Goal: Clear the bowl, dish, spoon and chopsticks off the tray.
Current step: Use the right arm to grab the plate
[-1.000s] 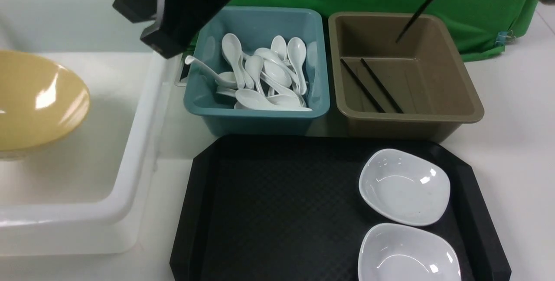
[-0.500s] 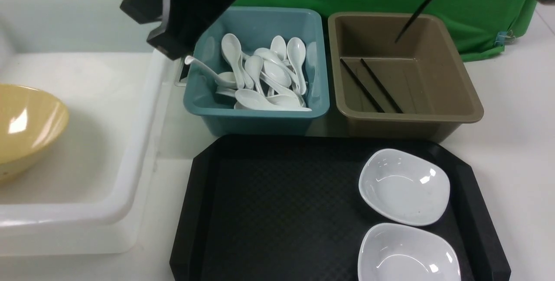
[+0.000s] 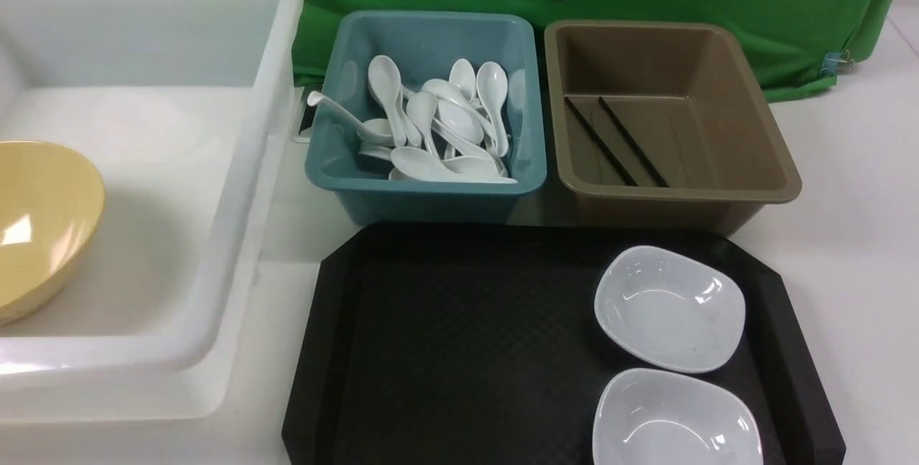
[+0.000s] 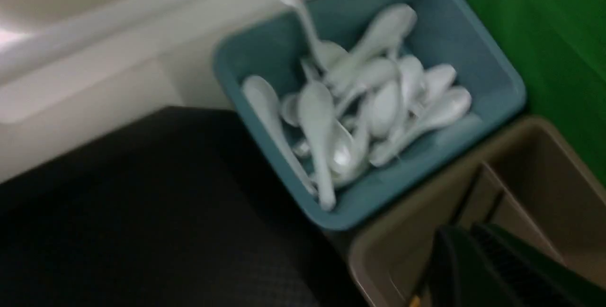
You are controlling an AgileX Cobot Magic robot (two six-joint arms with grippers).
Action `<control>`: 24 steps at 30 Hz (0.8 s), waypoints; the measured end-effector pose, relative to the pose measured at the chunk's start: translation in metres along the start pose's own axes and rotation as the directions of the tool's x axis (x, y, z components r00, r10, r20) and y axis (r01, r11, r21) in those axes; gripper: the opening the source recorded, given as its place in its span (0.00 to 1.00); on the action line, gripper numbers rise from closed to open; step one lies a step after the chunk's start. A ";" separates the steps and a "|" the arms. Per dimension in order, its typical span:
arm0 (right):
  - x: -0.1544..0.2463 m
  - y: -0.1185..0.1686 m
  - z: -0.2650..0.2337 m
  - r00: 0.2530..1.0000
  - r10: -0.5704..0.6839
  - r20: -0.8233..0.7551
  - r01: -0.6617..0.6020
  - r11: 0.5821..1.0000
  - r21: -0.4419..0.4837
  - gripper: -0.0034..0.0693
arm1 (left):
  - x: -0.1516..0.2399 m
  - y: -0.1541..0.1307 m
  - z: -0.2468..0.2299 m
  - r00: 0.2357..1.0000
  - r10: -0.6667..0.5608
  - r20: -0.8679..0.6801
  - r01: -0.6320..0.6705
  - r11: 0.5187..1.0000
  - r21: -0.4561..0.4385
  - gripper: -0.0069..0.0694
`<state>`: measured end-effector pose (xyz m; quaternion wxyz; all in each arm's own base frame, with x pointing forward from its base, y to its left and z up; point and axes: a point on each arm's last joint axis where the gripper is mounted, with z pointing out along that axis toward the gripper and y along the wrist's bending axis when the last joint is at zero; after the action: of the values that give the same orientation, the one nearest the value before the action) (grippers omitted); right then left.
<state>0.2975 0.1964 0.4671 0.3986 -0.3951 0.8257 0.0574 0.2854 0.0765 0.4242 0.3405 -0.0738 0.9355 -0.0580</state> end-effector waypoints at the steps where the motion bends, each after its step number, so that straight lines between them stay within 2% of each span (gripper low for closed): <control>1: 0.008 -0.009 -0.003 0.999 0.034 -0.021 -0.033 0.999 0.023 0.08 | 0.001 -0.022 0.000 0.998 0.060 -0.005 -0.060 0.997 0.054 0.19; 2: 0.020 -0.023 -0.007 0.995 0.087 -0.043 -0.085 0.995 0.054 0.08 | 0.003 -0.045 0.001 0.993 0.118 -0.008 -0.116 0.987 0.108 0.15; 3: 0.038 -0.039 -0.012 0.984 0.157 -0.082 -0.149 0.984 0.093 0.08 | 0.009 -0.083 0.004 0.976 0.216 -0.014 -0.209 0.957 0.199 0.11; 4: 0.051 -0.044 -0.016 0.977 0.187 -0.107 -0.175 0.978 0.111 0.08 | 0.015 -0.110 0.007 0.958 0.285 -0.021 -0.270 0.927 0.258 0.10; 5: 0.053 -0.045 -0.016 0.974 0.196 -0.111 -0.184 0.977 0.110 0.08 | 0.016 -0.115 0.007 0.954 0.299 -0.024 -0.282 0.920 0.271 0.09; 6: 0.071 -0.052 -0.022 0.960 0.240 -0.142 -0.222 0.966 0.129 0.08 | 0.029 -0.153 0.013 0.916 0.399 -0.039 -0.361 0.864 0.352 0.09; 7: 0.080 -0.052 -0.025 0.953 0.258 -0.159 -0.238 0.962 0.132 0.08 | 0.034 -0.166 0.015 0.900 0.433 -0.047 -0.386 0.842 0.377 0.09; 9: 0.103 -0.048 -0.032 0.937 0.291 -0.195 -0.268 0.954 0.138 0.08 | 0.057 -0.211 0.029 0.836 0.542 -0.084 -0.455 0.771 0.446 0.09; 10: 0.107 -0.047 -0.033 0.934 0.295 -0.200 -0.271 0.953 0.136 0.08 | 0.057 -0.211 0.029 0.835 0.543 -0.084 -0.457 0.771 0.443 0.09; 12: 0.126 -0.038 -0.036 0.924 0.316 -0.215 -0.292 0.946 0.139 0.08 | 0.078 -0.245 0.048 0.771 0.624 -0.127 -0.508 0.723 0.468 0.11; 16: 0.149 -0.025 -0.035 0.911 0.336 -0.238 -0.314 0.941 0.129 0.08 | 0.106 -0.282 0.077 0.737 0.645 -0.201 -0.486 0.712 0.506 0.17; 19: 0.161 -0.017 -0.035 0.900 0.357 -0.251 -0.339 0.934 0.114 0.08 | 0.123 -0.299 0.098 0.700 0.670 -0.247 -0.475 0.695 0.540 0.22; 22: 0.166 -0.005 -0.030 0.901 0.346 -0.262 -0.355 0.935 0.013 0.09 | 0.128 -0.302 0.107 0.678 0.686 -0.264 -0.488 0.689 0.536 0.24; 24: 0.170 0.006 -0.021 0.903 0.328 -0.277 -0.358 0.932 -0.063 0.09 | 0.123 -0.295 0.108 0.687 0.675 -0.270 -0.496 0.707 0.505 0.24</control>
<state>0.2176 0.0883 0.3609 0.2468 -0.2692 0.9231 0.1202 0.2909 -0.2419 0.3120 0.1297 0.3203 0.9272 -0.1445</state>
